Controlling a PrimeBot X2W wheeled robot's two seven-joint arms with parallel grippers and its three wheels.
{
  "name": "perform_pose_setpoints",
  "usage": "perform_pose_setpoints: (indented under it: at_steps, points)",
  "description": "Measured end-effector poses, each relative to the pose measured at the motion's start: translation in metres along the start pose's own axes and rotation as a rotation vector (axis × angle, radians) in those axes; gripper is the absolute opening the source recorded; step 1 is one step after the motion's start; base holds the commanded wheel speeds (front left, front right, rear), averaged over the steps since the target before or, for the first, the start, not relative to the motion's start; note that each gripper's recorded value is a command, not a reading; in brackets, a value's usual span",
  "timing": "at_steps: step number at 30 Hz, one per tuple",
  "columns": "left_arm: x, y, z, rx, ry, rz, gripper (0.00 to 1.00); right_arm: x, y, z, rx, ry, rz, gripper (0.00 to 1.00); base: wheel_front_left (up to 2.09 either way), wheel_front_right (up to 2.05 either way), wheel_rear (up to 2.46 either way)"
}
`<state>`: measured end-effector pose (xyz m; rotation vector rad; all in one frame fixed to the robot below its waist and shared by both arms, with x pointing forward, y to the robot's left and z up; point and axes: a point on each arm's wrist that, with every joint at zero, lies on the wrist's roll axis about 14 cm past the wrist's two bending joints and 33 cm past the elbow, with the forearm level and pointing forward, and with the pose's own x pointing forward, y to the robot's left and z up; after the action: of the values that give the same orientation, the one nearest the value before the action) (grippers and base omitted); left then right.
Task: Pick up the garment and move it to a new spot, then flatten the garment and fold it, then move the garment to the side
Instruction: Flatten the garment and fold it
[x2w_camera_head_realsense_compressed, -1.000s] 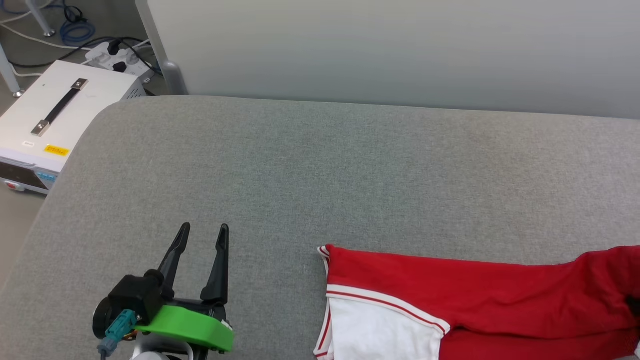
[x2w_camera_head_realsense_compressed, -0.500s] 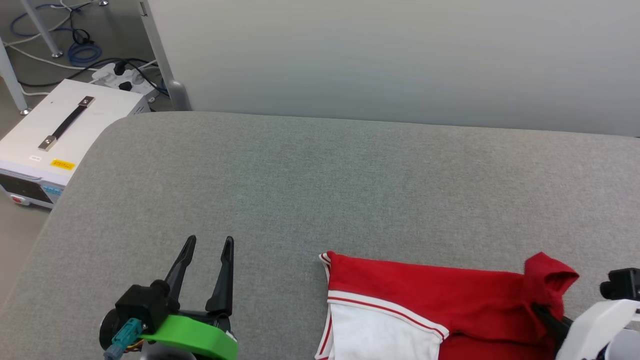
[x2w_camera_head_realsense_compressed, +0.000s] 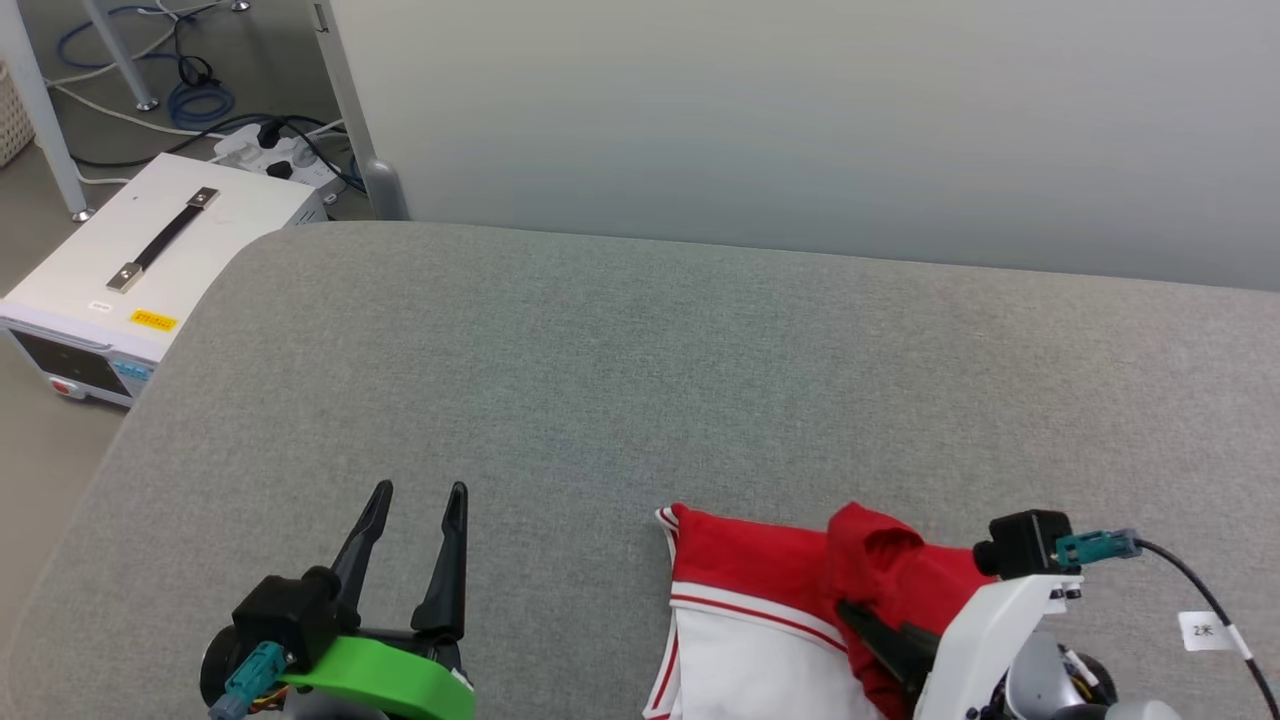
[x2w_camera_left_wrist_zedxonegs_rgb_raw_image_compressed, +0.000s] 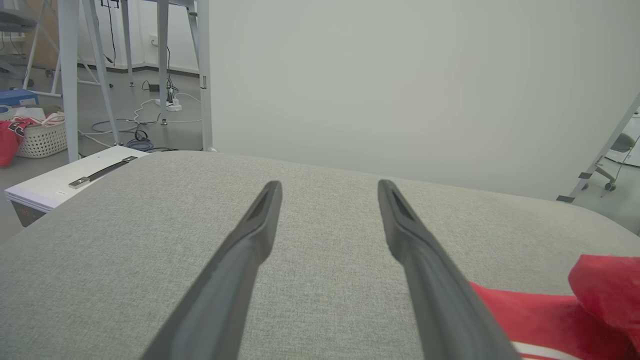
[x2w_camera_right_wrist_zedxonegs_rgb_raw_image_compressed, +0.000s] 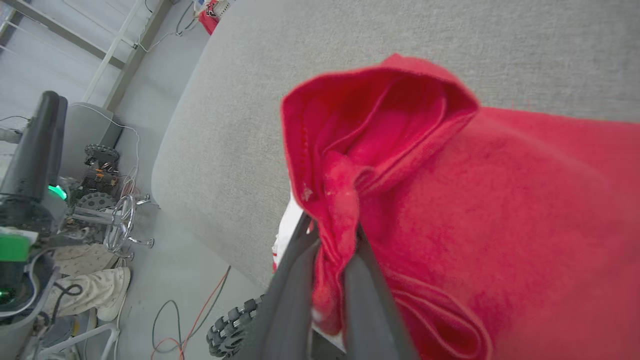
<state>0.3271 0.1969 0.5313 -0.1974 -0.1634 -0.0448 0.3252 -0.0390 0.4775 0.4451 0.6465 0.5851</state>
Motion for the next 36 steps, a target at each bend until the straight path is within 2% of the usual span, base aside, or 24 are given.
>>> perform_pose_setpoints:
  at_steps: [4,14,15,16,19,23,30,34,36]
  points:
    - [-0.002,0.003,-0.001,0.002,0.005,0.009,1.0,0.017,0.018,-0.013,0.043,0.023,0.077,0.0,0.0,0.0,0.0]
    - [-0.009,0.01,-0.004,0.005,0.018,0.037,1.0,0.052,0.022,-0.029,0.069,0.043,0.1,0.0,0.0,0.0,0.0]
    - [-0.009,0.011,-0.005,0.005,0.019,0.04,1.0,0.054,0.021,-0.031,0.071,0.047,0.096,0.16,0.0,0.0,0.0]
    - [-0.01,0.012,-0.005,0.006,0.021,0.045,1.0,0.057,0.02,-0.034,0.07,0.056,0.092,1.0,0.0,0.0,0.0]
    - [-0.011,0.015,-0.005,0.007,0.023,0.055,1.0,0.062,0.026,-0.042,0.059,0.081,0.11,1.0,0.0,0.0,0.0]
    - [-0.012,0.017,-0.004,0.008,0.019,0.06,1.0,0.064,0.054,-0.051,0.069,0.094,0.192,1.0,0.0,0.0,0.0]
    - [-0.01,0.013,-0.003,0.005,0.013,0.047,1.0,0.062,0.052,-0.038,0.042,0.048,0.182,1.0,0.0,0.0,0.0]
    - [-0.007,0.009,-0.002,0.003,0.008,0.033,1.0,0.06,0.047,-0.012,-0.052,-0.024,0.148,1.0,0.0,0.0,0.0]
    - [-0.005,0.006,-0.001,0.002,0.004,0.022,1.0,0.058,0.048,0.009,-0.143,-0.081,0.129,1.0,0.0,0.0,0.0]
